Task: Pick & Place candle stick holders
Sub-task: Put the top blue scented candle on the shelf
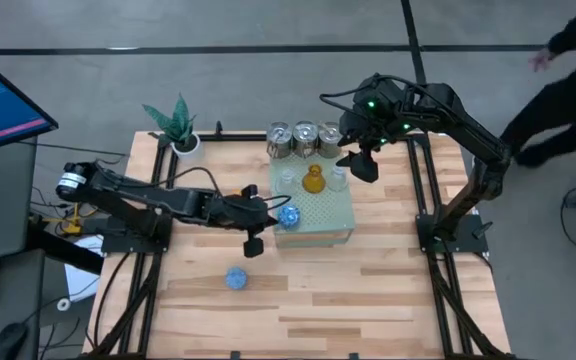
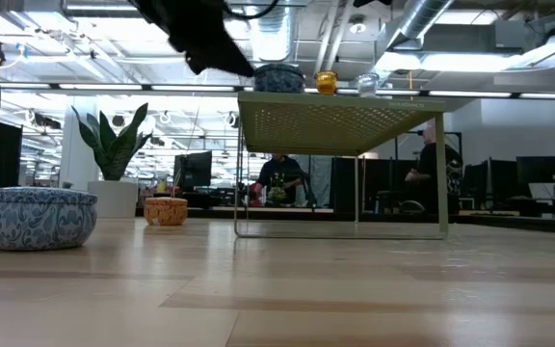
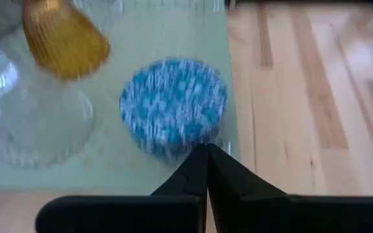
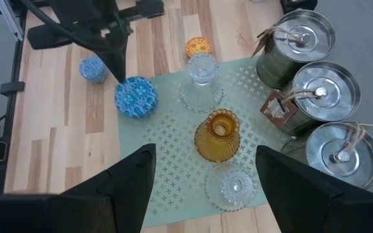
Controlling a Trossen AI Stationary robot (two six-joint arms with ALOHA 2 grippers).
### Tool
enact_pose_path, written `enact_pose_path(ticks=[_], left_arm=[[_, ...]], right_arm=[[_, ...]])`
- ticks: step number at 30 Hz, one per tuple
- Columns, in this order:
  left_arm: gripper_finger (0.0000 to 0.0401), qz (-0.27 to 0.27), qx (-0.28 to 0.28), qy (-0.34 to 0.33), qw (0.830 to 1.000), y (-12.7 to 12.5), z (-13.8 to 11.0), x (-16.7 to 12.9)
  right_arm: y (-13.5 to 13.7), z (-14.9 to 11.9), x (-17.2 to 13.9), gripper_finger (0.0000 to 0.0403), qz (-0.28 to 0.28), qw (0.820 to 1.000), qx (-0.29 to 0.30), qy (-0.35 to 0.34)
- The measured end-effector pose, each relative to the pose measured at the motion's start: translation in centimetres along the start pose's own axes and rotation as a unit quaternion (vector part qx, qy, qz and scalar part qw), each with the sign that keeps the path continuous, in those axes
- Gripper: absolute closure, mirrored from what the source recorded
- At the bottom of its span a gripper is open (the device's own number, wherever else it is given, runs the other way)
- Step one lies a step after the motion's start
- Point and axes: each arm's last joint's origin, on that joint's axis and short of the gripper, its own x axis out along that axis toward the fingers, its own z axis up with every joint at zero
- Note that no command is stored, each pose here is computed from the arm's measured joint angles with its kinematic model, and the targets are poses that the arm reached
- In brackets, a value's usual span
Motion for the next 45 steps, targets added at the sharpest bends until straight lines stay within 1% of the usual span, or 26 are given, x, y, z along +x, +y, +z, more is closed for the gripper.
enact_pose_path(ticks=[2, 12, 14, 16, 21, 24, 26, 28, 30, 32, 33, 37, 39, 41, 45], left_arm=[[0.0399, -0.003, 0.003, -0.015, 1.0, 0.0, 0.3, 0.2], [0.0399, -0.021, 0.019, -0.04, 0.999, 0.7, 0.7, 1.8], [0.0399, -0.028, 0.017, -0.036, 0.999, 0.9, 0.6, 1.8], [0.0399, -0.029, 0.007, -0.037, 0.999, 0.9, 0.7, 1.1], [0.0398, -0.03, -0.038, -0.05, 0.998, 1.7, 1.3, -2.8], [0.0388, -0.02, -0.058, -0.095, 0.994, 2.4, 2.1, -5.8], [0.0376, -0.022, -0.065, -0.133, 0.989, 2.9, 2.5, -8.0], [0.036, -0.024, -0.071, -0.16, 0.984, 3.3, 2.6, -10.1], [0.034, -0.021, -0.077, -0.193, 0.978, 3.8, 2.7, -12.2], [0.0319, -0.015, -0.086, -0.227, 0.97, 4.3, 2.7, -14.3], [0.031, -0.008, -0.092, -0.243, 0.966, 4.6, 2.6, -15.3], [0.0279, 0.006, -0.108, -0.29, 0.951, 5.4, 2.1, -18.4], [0.027, 0.013, -0.113, -0.301, 0.947, 5.6, 1.9, -19.1], [0.0266, 0.015, -0.116, -0.31, 0.944, 5.8, 1.7, -19.8], [0.0265, 0.015, -0.115, -0.307, 0.944, 5.9, 1.4, -20.1]], right_arm=[[0.1, 0.0, 0.0, 0.0146, 0.001, 1.0, 0.0, 0.0], [1.4, 0.1, 0.2, 0.0146, 0.015, 1.0, -0.022, 0.002], [1.9, 0.3, 0.2, 0.0146, 0.02, 0.999, -0.031, -0.003], [2.6, 0.5, 0.3, 0.0146, 0.026, 0.999, -0.042, -0.011], [4.7, 1.6, 1.4, 0.0146, 0.033, 0.994, -0.08, -0.061], [5.8, 2.1, 2.7, 0.0146, 0.043, 0.991, -0.103, -0.079], [6.6, 2.6, 4.3, 0.0146, 0.043, 0.989, -0.117, -0.081], [6.9, 2.6, 6.3, 0.0141, 0.047, 0.99, -0.125, -0.044], [7.4, 3.1, 8.3, 0.0131, 0.052, 0.988, -0.139, -0.037], [7.7, 3.2, 10.2, 0.0117, 0.05, 0.987, -0.15, -0.012], [8.1, 3.4, 11.1, 0.0109, 0.053, 0.986, -0.158, -0.014], [9.4, 3.4, 15.1, 0.0085, 0.058, 0.981, -0.183, 0.027], [9.9, 3.3, 16.6, 0.0078, 0.06, 0.978, -0.195, 0.048], [10.1, 3.4, 17.5, 0.0074, 0.055, 0.977, -0.2, 0.055], [10.1, 3.5, 19.2, 0.0072, 0.053, 0.976, -0.2, 0.071]])
